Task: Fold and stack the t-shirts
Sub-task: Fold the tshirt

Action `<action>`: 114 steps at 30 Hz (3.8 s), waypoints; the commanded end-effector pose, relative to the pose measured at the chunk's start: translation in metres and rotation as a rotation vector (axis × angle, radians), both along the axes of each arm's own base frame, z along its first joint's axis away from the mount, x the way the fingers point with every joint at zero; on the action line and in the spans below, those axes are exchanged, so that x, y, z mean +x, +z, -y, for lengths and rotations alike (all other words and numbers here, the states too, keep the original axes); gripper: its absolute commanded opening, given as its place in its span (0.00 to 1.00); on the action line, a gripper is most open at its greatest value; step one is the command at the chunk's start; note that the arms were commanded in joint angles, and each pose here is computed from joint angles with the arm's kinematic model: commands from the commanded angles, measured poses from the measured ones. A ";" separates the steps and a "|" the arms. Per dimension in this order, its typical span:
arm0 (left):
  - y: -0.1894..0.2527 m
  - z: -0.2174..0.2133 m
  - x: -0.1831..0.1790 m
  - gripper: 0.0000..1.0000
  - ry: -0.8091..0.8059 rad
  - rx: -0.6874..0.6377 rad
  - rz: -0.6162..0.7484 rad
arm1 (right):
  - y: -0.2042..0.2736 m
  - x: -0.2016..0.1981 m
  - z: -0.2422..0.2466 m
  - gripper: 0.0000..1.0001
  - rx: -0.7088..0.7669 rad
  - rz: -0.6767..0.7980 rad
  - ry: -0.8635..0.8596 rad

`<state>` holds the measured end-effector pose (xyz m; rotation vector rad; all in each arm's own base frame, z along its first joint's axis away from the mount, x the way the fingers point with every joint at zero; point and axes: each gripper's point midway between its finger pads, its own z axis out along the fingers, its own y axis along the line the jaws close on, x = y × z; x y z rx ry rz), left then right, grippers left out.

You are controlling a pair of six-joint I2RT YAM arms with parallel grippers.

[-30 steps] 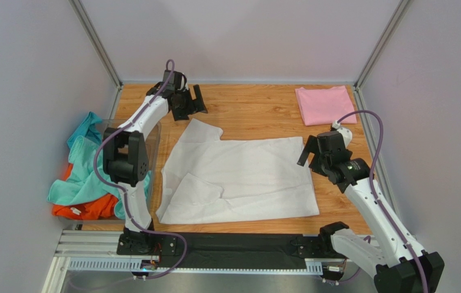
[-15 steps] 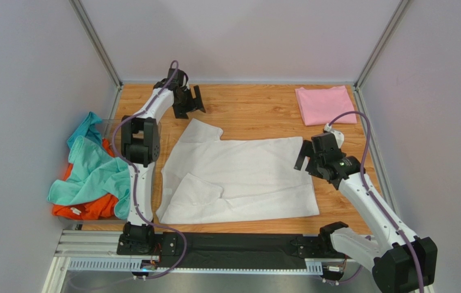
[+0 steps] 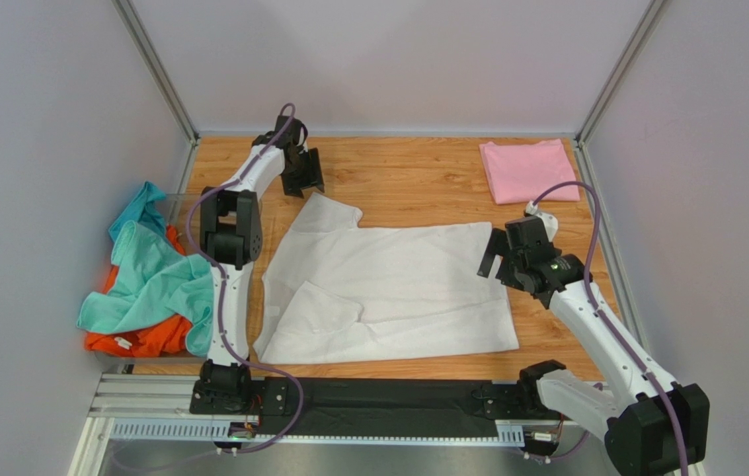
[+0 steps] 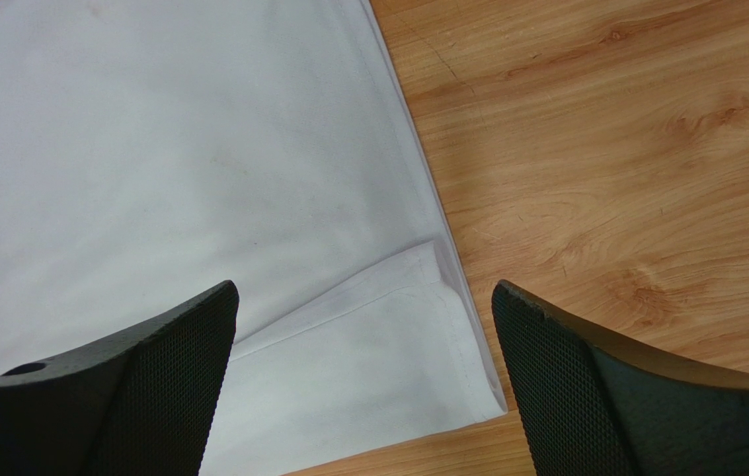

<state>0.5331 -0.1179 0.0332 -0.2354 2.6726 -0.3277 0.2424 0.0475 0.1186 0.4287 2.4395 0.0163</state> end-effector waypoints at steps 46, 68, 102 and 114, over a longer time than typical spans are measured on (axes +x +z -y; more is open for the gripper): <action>0.083 0.046 -0.071 0.00 -0.181 0.019 0.266 | 0.001 0.122 0.005 0.98 -0.008 -0.004 -0.205; 0.100 0.051 -0.123 0.00 -0.185 -0.072 0.350 | -0.080 0.216 0.026 0.48 -0.059 -0.154 -0.247; 0.111 0.049 -0.180 0.00 -0.186 -0.133 0.382 | -0.036 0.176 0.013 0.00 -0.060 -0.041 -0.175; 0.114 0.036 -0.262 0.00 -0.142 -0.206 0.393 | -0.022 0.123 0.014 0.00 -0.036 -0.013 -0.151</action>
